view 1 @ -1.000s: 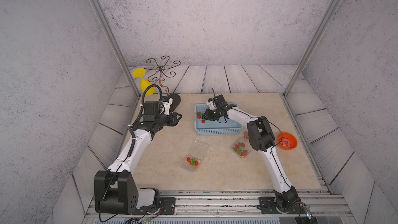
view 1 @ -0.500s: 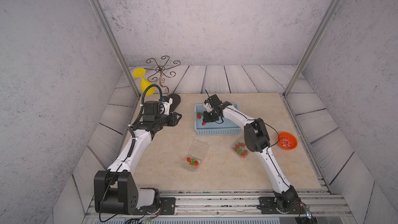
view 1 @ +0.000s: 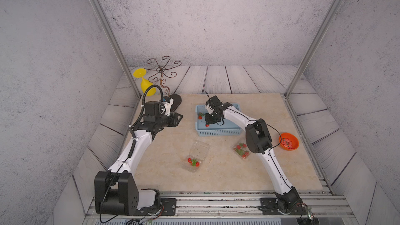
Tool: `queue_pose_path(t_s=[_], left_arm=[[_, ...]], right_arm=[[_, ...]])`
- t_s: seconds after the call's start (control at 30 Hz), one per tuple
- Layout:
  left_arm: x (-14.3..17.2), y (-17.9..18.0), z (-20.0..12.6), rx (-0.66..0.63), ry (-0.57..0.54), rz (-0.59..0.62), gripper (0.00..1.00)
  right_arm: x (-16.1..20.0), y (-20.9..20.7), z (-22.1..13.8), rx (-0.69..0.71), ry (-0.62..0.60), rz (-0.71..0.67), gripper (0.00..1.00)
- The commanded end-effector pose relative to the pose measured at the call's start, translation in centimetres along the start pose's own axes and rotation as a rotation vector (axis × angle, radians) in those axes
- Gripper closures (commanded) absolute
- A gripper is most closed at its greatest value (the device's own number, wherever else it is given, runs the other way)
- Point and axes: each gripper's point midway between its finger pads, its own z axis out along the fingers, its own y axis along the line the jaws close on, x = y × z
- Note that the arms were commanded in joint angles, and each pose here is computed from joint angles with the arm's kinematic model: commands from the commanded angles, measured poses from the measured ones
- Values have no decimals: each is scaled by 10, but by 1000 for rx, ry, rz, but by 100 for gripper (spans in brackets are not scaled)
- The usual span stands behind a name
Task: Pack strawberries into containers
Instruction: Pick up the strawberry from the basket, then place the strawberry in the packing box.
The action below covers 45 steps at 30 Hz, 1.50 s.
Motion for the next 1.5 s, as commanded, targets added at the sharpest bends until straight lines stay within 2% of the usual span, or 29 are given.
queue_pose_path(t_s=[0.0, 0.23, 0.53, 0.7, 0.8, 0.9, 1.13, 1.33, 1.47], left_arm=[[-10, -7, -5, 14, -22, 33, 62], [-10, -7, -7, 12, -28, 34, 62], [-11, -9, -8, 15, -31, 36, 62], [-11, -8, -8, 12, -32, 37, 62], [-11, -7, -8, 7, -32, 36, 62], [-12, -7, -8, 4, -34, 38, 62], [-13, -6, -10, -4, -38, 41, 62], [-15, -8, -12, -3, -47, 43, 62], [-16, -8, -14, -2, -52, 44, 62]], right_arm=[[-16, -1, -45, 29, -66, -12, 100], [-23, 13, -85, -16, -132, -43, 100], [-16, 19, -103, -42, -148, -70, 100], [-5, 50, -131, -168, -154, -126, 100], [20, 84, -147, -275, -136, -182, 100], [61, 123, -150, -386, -80, -244, 100], [151, 193, -120, -548, 99, -319, 100], [182, 219, -105, -568, 185, -345, 100], [196, 219, -93, -553, 228, -358, 100]])
